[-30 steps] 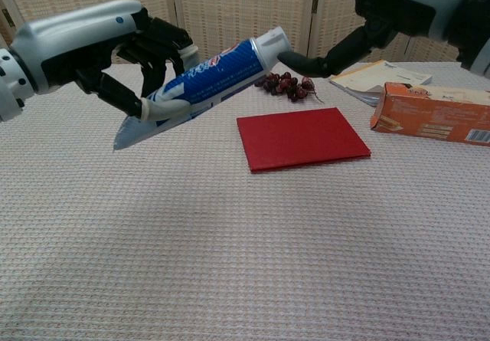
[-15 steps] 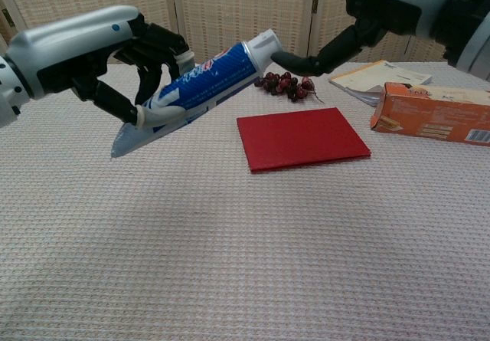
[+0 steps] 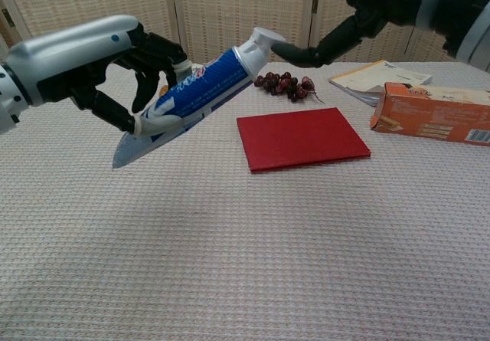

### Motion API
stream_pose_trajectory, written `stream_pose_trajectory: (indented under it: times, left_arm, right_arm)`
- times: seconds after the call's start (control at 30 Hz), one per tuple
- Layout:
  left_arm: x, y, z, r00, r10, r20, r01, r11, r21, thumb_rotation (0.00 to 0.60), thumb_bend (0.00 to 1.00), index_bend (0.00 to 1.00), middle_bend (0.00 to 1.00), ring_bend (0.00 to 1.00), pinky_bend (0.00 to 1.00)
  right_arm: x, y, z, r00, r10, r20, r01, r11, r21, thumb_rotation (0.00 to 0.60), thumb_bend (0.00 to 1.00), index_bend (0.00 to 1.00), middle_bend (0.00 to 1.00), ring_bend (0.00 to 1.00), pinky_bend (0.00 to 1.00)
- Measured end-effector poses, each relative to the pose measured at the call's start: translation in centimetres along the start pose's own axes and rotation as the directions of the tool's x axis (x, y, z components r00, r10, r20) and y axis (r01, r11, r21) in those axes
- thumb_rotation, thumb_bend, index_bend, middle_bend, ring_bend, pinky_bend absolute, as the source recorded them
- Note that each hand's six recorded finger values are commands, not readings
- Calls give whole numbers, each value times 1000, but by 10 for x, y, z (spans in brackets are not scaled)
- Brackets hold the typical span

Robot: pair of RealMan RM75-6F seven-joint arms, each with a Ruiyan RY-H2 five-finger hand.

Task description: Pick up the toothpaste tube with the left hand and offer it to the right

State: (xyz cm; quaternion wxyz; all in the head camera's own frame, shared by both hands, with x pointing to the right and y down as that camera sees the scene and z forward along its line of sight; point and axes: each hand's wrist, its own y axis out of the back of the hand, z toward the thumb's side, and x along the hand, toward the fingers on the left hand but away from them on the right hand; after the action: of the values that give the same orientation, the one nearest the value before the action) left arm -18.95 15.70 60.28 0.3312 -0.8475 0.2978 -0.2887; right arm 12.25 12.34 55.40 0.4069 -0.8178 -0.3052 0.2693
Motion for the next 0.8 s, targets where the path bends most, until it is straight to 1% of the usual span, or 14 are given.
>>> stream_pose_trajectory:
  times: [0.2,0.4,0.63,0.8]
  left_arm:
    - [1,-5,0,1000,-6,3,6,999,51,600,628,827,776,708,575]
    - [2,-10,0,1000,-20,6,19,995,96,600,627,827,777,708,570]
    - [4,-12,2,1000,-28,5,27,994,106,600,627,826,777,709,570]
    - [1,-13,-3,999,-31,-10,31,994,106,600,627,826,776,712,569]
  right_arm:
    - [-1,3,4,1000,-8,-9,8,1000,-6,600,459,0,21,62,0]
    - [-5,3,13,999,-7,-33,6,1000,-6,600,459,0,21,63,0]
    - [-10,-3,24,998,12,-59,-12,1000,0,600,459,0,21,62,0]
    - [-7,-1,19,999,7,-45,-7,1000,7,600,459,0,21,60,0]
